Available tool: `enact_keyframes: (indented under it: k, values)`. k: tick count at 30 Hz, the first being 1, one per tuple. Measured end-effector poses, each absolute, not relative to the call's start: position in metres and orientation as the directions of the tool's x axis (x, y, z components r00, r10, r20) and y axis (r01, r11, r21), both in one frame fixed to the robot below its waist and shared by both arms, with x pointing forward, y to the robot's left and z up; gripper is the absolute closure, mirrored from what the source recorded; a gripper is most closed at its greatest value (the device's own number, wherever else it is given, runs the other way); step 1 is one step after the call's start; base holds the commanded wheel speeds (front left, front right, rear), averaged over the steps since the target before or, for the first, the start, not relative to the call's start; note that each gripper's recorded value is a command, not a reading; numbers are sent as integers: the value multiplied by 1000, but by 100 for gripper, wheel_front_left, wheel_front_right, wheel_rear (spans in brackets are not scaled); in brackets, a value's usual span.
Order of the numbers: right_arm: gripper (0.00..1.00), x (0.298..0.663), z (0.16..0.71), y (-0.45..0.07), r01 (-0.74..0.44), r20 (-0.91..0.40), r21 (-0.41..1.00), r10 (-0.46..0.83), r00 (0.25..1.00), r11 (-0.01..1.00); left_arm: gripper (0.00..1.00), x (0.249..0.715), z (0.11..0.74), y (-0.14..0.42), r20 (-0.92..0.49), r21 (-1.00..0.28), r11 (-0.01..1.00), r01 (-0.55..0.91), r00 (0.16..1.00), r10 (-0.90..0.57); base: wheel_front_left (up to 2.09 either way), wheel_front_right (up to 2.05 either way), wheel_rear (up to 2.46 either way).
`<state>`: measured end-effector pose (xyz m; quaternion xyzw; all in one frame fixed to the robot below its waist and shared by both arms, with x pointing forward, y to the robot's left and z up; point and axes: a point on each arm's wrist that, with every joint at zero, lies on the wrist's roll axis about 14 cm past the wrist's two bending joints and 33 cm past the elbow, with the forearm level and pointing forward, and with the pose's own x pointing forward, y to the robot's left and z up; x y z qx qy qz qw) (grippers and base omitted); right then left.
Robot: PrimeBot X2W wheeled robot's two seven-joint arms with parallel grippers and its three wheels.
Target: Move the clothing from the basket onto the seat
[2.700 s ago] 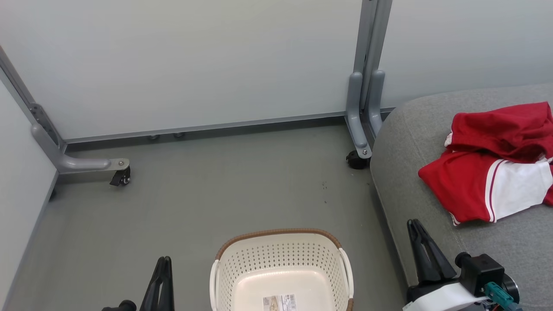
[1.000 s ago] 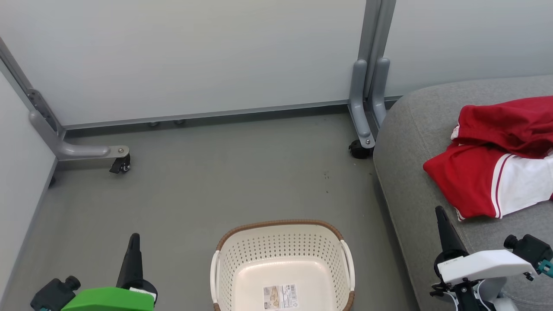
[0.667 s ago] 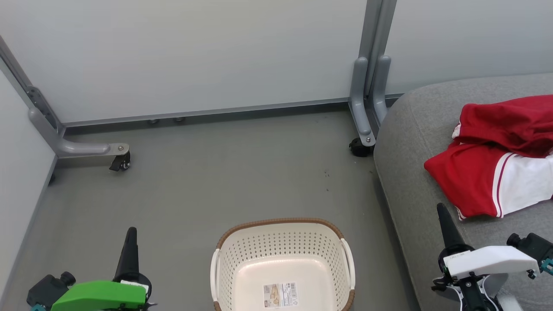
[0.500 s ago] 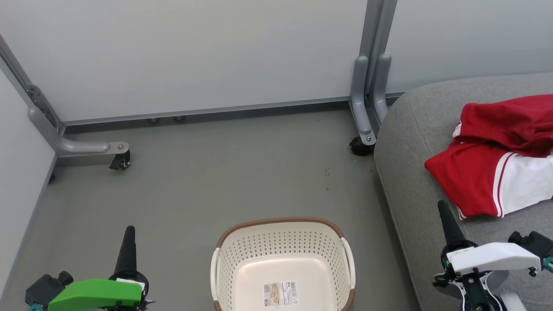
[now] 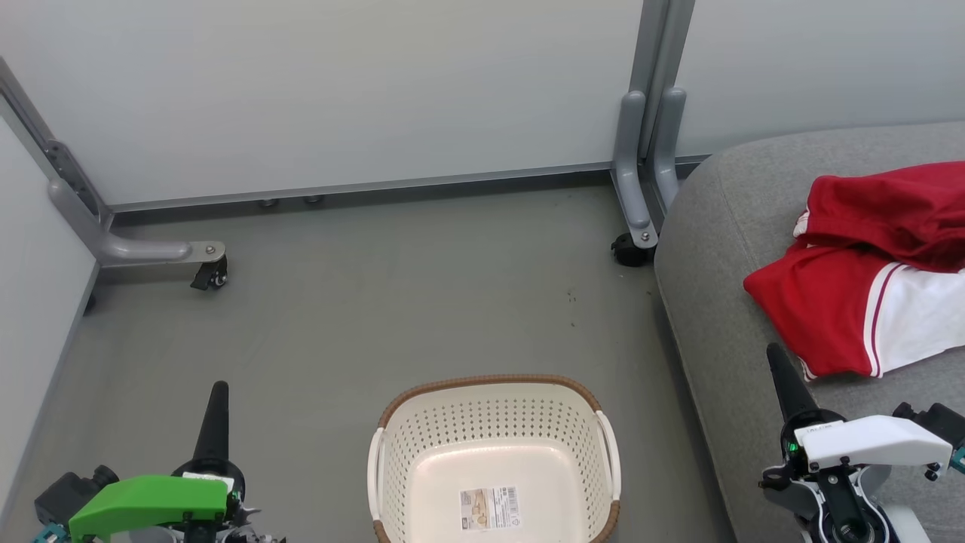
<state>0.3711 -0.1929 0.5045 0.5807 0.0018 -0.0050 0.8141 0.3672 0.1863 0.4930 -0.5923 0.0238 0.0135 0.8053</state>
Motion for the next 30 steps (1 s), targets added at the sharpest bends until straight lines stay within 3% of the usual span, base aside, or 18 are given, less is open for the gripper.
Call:
enact_keyframes:
  k: [30]
  values:
    - [100,383,505,-198,11,-11,995,-2,1000,94,100,381,500,196,-30,-996,83,-30,1000,-3,0,0,0]
